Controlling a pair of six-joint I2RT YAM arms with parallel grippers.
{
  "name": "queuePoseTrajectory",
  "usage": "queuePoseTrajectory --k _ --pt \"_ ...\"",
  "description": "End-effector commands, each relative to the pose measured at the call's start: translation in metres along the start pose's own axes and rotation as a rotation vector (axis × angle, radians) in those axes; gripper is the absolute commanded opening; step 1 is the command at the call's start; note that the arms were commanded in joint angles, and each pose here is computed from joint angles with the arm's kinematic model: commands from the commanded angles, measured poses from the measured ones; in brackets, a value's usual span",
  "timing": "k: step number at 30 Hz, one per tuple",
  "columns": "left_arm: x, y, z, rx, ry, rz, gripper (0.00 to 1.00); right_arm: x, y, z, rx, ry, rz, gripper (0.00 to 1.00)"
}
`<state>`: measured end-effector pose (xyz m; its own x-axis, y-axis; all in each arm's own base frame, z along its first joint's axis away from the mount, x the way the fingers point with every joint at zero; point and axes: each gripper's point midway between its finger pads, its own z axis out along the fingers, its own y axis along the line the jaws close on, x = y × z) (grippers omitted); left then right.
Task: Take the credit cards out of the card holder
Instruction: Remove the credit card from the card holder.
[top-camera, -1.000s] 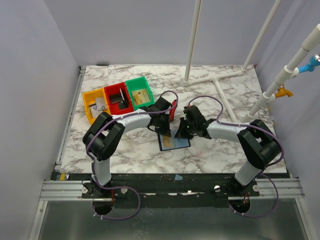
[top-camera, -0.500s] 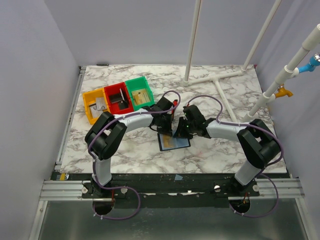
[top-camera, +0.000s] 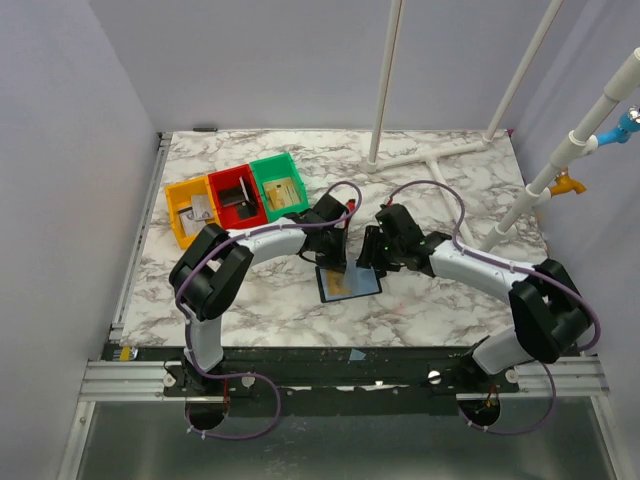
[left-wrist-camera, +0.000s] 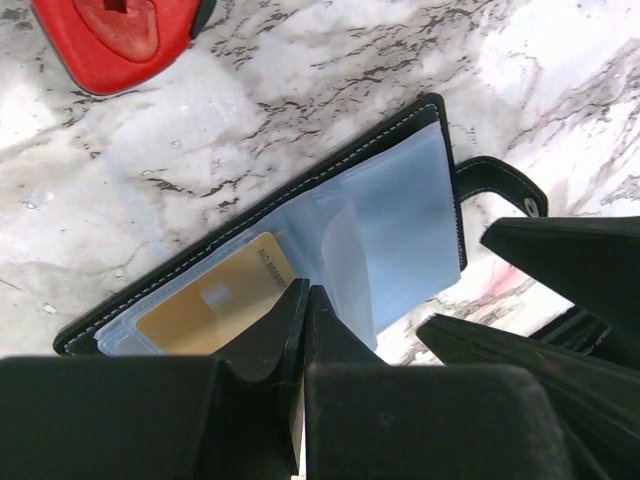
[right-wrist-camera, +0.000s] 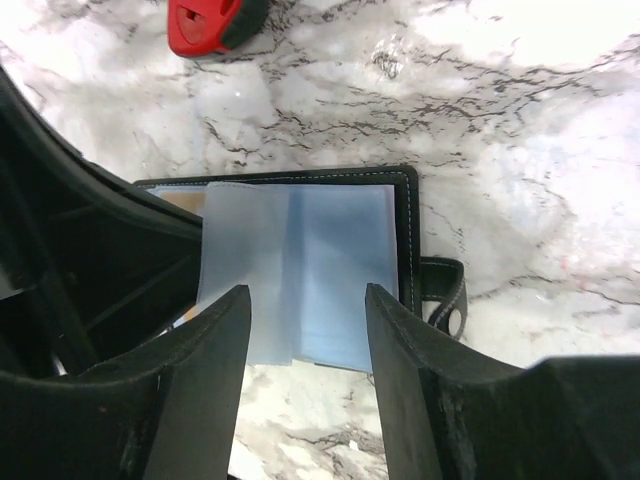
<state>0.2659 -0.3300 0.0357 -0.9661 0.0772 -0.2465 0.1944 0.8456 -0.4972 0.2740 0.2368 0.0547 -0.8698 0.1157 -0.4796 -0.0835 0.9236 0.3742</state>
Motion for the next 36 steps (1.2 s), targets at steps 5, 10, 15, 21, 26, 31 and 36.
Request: queuePoseTrajectory --k 5,10,15,21,26,31,36 --pt "-0.003 -0.037 -0.014 0.109 -0.025 0.015 0.0 -0.033 -0.009 -0.041 0.087 -0.137 -0.012 0.54" --pt "-0.004 -0.047 -0.007 0.125 -0.013 0.015 0.0 -0.038 -0.014 -0.057 0.106 -0.178 -0.011 0.54" --pt "-0.002 -0.048 0.008 0.117 0.01 0.008 0.0 -0.033 -0.02 -0.063 0.117 -0.181 -0.007 0.54" --pt "0.003 -0.04 0.026 0.092 0.047 -0.013 0.0 -0.028 -0.022 -0.064 0.114 -0.173 -0.002 0.54" --pt "0.008 -0.033 0.036 0.075 0.068 -0.025 0.0 -0.026 -0.019 -0.062 0.096 -0.165 -0.001 0.54" --pt "0.002 -0.041 0.021 0.09 0.039 -0.004 0.0 -0.022 -0.015 -0.057 0.069 -0.145 0.001 0.54" --pt "-0.009 -0.043 -0.011 0.092 -0.029 0.012 0.0 -0.02 -0.005 -0.054 0.021 -0.128 0.001 0.54"
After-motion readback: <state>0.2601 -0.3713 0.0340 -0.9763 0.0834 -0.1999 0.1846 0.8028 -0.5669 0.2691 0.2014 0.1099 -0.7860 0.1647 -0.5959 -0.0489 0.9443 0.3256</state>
